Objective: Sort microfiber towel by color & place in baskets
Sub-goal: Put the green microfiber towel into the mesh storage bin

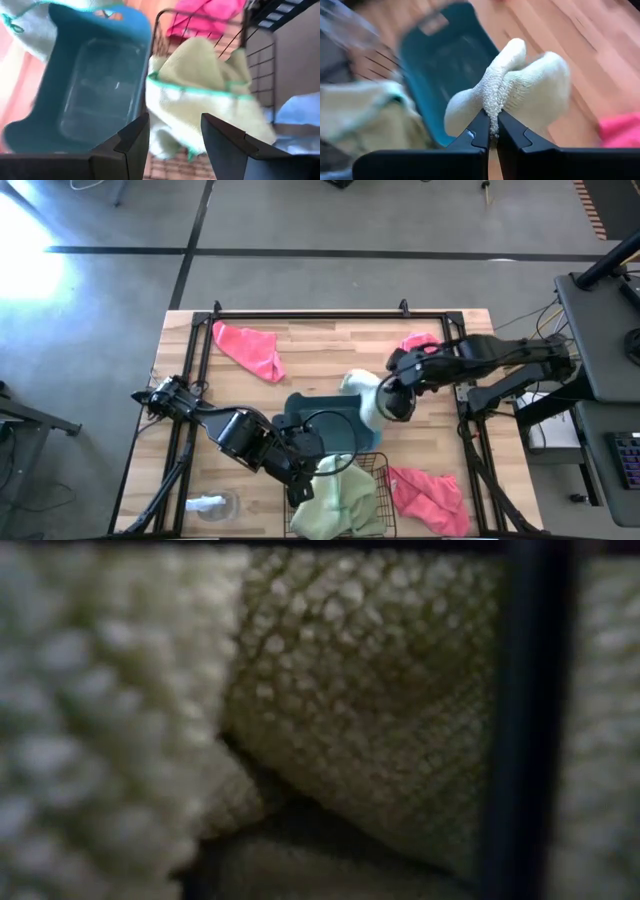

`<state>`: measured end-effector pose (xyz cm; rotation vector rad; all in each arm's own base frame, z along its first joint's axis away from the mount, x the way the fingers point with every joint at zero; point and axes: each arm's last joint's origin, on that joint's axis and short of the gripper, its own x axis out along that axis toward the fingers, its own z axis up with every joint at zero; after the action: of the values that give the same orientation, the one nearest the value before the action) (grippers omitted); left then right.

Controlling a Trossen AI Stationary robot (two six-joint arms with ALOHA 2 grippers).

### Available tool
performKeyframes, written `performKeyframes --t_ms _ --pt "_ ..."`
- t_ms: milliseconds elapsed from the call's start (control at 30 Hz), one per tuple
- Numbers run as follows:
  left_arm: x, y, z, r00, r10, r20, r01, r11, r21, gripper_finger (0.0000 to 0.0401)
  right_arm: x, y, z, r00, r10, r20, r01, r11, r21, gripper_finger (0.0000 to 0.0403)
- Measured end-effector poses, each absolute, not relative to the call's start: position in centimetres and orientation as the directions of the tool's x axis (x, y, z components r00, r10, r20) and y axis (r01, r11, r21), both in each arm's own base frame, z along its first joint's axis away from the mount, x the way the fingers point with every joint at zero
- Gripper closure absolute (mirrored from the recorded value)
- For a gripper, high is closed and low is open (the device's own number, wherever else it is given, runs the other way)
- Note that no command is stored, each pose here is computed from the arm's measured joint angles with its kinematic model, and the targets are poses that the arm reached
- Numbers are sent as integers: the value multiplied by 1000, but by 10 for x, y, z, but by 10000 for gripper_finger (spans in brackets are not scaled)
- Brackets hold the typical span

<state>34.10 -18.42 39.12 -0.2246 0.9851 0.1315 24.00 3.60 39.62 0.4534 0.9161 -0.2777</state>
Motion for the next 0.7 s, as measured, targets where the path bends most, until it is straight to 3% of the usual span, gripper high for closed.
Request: performKeyframes --t_ms 333,700 --pt "326 -171 385 428 193 -883 -256 963 86 239 244 71 432 787 79 -612 256 860 441 391" --pt "327 -165 387 446 269 -854 -238 955 176 239 242 122 459 899 291 -328 -44 804 593 391"
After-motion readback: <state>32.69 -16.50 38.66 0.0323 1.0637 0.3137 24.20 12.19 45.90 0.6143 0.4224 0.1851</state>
